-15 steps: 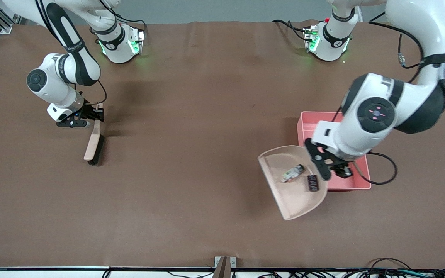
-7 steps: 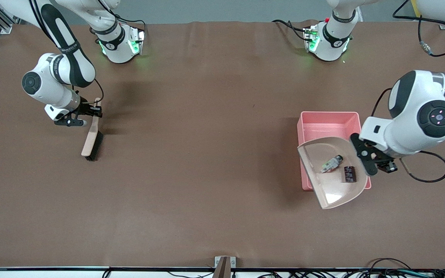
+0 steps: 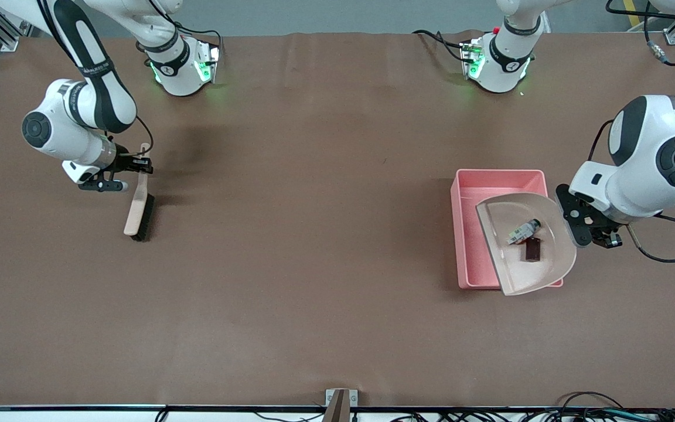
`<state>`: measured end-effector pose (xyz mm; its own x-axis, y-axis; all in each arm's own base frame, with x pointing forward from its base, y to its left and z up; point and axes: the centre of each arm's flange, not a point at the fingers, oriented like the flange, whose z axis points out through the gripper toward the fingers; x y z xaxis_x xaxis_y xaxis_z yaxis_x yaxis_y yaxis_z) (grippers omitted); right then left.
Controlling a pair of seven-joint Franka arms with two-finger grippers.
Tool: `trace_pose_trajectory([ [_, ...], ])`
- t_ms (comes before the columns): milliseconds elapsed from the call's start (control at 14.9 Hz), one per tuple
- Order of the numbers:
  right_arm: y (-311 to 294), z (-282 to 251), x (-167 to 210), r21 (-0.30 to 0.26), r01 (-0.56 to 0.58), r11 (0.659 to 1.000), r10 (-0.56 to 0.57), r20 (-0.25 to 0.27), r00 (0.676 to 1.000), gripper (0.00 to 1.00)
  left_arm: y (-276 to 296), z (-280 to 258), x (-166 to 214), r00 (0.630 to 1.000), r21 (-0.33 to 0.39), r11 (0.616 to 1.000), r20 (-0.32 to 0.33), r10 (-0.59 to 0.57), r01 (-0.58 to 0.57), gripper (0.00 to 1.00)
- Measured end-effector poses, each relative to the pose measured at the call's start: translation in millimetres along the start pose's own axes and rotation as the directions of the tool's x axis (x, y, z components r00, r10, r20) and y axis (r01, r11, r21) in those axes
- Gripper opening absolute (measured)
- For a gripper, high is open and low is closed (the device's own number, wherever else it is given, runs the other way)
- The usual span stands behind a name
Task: Clean e-waste and dump in bin
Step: 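Carry the dustpan over the pink bin with the left gripper, then tilt the dustpan into the bin while the right gripper sets down the brush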
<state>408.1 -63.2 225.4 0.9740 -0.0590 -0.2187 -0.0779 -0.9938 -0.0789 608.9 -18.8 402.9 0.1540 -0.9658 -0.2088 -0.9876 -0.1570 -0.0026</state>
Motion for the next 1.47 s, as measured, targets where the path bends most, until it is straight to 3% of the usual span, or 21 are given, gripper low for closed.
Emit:
trace_pose_trajectory([
  [134,0.2,-0.9,0.5,0.000,-0.008,1.000,0.008,-0.002,1.000,0.26,5.9,16.9,-9.6,1.000,-0.004,1.000,0.007,0.028,-0.028,0.33],
  [535,0.3,1.2,0.8,0.000,-0.028,1.000,0.028,0.003,1.000,0.26,18.7,46.5,-18.7,0.988,-0.027,0.994,0.116,0.105,-0.102,0.33],
  [1070,0.9,8.6,4.4,0.000,-0.029,1.000,0.029,0.020,0.999,0.27,22.4,47.5,-34.2,0.960,-0.015,0.987,0.231,0.160,-0.161,0.33],
  [1271,0.5,9.5,4.6,-0.001,-0.028,1.000,0.028,0.022,0.999,0.34,23.0,38.5,-36.7,0.946,-0.005,0.981,0.265,0.188,-0.194,0.33],
  [1472,0.3,9.9,5.0,-0.001,-0.028,1.000,0.028,0.023,0.999,0.61,21.8,34.5,-38.2,0.925,0.007,0.974,0.314,0.213,-0.226,0.33],
])
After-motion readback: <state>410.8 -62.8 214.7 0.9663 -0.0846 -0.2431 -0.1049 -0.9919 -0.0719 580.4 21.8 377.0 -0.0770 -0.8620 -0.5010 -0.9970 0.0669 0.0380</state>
